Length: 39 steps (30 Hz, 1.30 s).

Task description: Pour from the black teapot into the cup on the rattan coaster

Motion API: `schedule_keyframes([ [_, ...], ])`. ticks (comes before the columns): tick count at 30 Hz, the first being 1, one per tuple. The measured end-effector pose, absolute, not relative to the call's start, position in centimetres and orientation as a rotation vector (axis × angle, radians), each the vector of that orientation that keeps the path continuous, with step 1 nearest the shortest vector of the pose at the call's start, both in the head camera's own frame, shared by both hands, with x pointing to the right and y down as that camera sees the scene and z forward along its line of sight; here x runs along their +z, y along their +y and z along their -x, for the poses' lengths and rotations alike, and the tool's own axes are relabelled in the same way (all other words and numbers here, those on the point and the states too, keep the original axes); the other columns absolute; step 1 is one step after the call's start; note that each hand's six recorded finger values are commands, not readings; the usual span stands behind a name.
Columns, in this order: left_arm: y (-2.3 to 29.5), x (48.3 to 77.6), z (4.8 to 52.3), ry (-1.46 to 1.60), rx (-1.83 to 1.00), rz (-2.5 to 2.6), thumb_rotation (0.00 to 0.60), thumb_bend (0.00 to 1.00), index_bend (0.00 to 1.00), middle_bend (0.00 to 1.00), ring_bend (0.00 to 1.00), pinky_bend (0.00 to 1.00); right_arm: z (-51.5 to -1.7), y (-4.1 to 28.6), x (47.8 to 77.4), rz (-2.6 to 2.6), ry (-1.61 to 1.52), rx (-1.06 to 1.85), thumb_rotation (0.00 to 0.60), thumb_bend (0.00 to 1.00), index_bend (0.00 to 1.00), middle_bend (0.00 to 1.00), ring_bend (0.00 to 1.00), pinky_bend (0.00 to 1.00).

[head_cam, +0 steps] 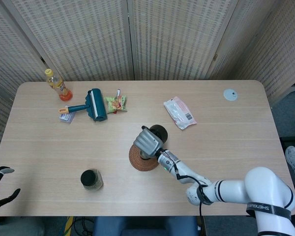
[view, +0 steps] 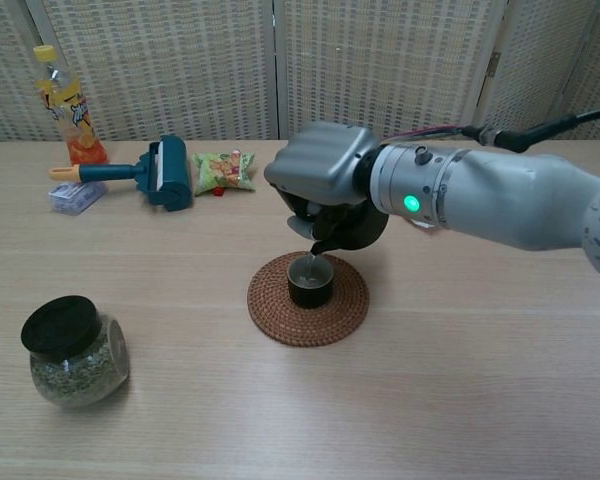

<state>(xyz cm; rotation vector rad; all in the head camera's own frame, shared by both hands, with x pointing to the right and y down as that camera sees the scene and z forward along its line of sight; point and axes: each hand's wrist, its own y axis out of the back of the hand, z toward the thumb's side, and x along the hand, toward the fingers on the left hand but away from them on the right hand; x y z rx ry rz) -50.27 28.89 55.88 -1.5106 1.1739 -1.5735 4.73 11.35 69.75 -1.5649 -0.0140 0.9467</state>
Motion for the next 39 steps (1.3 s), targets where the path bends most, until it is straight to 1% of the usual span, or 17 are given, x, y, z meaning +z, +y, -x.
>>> schedule_keyframes([
  [25,29.1,55.8,50.5,1.182,-1.573,1.509,0.6,0.18,0.34,0.29,0.3,0.2,-4.4,12.1,69.6,1.488,0.023,0.914,0.479,0.56,0.97,0.88,0.77,0.36],
  [39,29.1,55.6,50.4,1.18,-1.57,1.507,0.6,0.18,0.34,0.29,0.3,0.2,-4.2,12.6,69.6,1.539,-0.01,0.928,0.479,0.53,0.97,0.88,0.77,0.36],
])
